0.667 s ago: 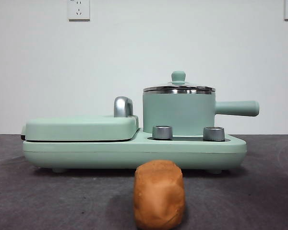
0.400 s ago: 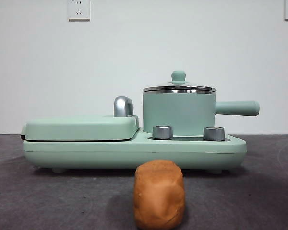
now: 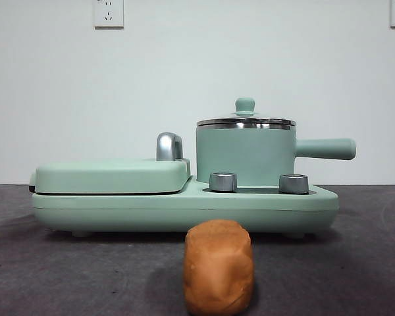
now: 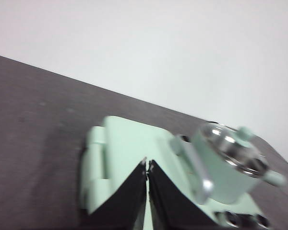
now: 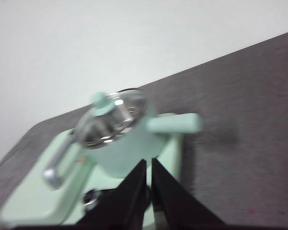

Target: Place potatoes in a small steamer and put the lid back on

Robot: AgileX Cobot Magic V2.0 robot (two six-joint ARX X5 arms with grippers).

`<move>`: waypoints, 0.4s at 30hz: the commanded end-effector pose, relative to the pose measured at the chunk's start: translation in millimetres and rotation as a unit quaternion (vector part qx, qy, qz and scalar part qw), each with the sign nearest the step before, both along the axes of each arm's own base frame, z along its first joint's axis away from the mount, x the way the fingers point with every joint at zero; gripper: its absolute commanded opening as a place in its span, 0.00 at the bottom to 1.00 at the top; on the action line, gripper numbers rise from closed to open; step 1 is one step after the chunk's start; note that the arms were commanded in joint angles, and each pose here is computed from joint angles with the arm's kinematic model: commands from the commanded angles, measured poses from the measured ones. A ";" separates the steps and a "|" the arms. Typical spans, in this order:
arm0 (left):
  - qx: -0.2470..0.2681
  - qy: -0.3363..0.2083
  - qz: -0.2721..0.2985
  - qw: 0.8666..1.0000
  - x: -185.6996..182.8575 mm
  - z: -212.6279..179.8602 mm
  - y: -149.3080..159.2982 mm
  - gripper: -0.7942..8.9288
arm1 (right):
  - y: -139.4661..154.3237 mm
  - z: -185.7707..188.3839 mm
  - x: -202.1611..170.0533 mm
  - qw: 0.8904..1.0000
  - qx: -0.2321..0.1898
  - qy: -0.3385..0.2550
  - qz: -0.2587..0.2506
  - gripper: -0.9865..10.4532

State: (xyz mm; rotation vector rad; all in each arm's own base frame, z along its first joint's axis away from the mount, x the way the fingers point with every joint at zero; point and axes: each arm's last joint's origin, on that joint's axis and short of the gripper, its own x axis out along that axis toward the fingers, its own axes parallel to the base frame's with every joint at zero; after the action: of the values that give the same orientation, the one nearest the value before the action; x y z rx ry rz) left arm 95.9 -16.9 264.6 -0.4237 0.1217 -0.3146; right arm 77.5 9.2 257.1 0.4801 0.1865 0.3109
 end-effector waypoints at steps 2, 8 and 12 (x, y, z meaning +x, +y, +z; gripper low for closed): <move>0.003 0.005 -0.046 0.999 8.2 31.2 -4.9 0.09 | 2.6 32.6 -2.6 0.998 -0.027 -0.012 0.050 0.10; 0.020 0.049 -0.138 0.989 28.9 62.5 -17.2 0.09 | 6.4 71.8 2.3 0.990 -0.054 -0.007 0.127 0.10; 0.044 0.059 -0.202 0.977 36.7 74.4 -29.5 0.09 | 10.8 91.0 5.7 0.979 -0.078 -0.016 0.187 0.10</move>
State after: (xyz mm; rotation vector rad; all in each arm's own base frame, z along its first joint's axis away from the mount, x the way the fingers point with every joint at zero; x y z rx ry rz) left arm 134.0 -44.8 329.3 -0.3753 0.3789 -0.6433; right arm 83.7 19.0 341.7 0.3418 0.2939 0.6367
